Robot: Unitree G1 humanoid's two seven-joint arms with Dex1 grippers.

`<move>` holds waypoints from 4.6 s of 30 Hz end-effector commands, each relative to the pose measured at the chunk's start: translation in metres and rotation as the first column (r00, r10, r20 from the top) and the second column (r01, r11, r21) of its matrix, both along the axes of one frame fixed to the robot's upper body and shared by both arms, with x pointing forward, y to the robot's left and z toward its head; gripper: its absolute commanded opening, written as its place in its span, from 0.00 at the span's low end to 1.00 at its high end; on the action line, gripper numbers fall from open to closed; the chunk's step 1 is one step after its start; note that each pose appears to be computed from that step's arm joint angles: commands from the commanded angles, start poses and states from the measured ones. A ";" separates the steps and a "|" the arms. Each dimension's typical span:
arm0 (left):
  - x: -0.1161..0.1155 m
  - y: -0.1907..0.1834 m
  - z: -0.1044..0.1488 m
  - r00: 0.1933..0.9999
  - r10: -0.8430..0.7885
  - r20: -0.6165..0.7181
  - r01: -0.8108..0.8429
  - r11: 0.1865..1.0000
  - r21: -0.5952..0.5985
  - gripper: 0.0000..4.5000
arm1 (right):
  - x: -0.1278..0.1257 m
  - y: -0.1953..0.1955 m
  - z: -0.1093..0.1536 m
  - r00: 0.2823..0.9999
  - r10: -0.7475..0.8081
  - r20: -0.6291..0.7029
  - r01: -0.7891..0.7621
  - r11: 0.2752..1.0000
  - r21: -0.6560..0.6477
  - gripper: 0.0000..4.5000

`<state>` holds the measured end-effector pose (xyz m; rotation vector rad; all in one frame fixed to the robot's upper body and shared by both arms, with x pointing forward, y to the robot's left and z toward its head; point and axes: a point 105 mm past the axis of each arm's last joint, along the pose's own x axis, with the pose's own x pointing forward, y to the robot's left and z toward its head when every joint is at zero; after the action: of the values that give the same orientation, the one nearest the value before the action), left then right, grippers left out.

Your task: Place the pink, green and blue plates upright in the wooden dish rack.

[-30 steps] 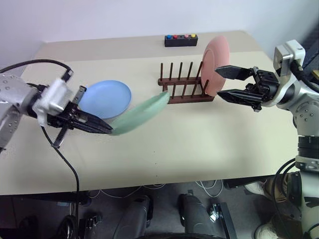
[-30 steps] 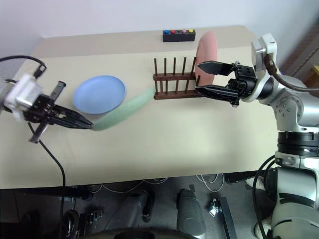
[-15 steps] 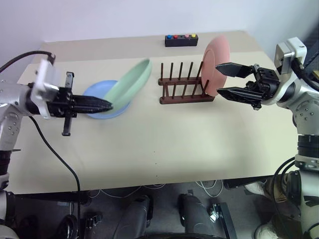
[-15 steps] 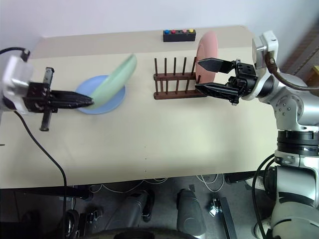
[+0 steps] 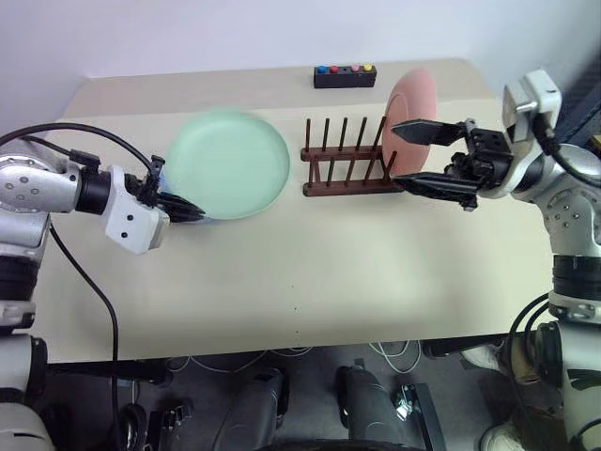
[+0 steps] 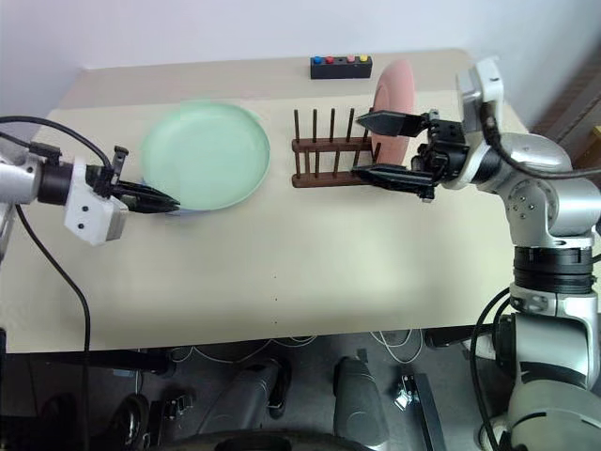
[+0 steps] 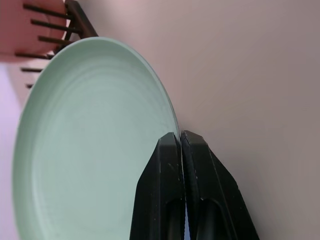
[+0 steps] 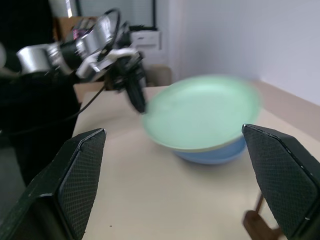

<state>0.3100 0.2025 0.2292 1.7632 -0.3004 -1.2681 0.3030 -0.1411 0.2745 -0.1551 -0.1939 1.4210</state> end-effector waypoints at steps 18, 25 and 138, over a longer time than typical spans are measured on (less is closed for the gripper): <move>0.018 -0.022 0.029 0.924 -0.165 0.346 0.130 0.984 0.122 0.01 | 0.007 0.079 -0.002 0.444 -0.010 0.896 0.281 0.951 -0.129 1.00; 0.025 -0.028 0.030 0.918 -0.133 0.372 0.107 0.990 0.091 0.01 | 0.005 0.079 -0.015 0.386 0.023 0.922 0.284 0.948 -0.142 1.00; -0.044 -0.032 0.051 0.602 -0.376 -0.704 -0.679 0.222 -0.700 0.99 | 0.108 -0.001 0.061 0.743 -0.141 -0.655 0.608 0.552 0.571 0.00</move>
<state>0.2727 0.1690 0.2671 -0.0883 -0.1788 -1.0858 0.4155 -0.1385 0.3205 0.9001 -0.1923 0.7385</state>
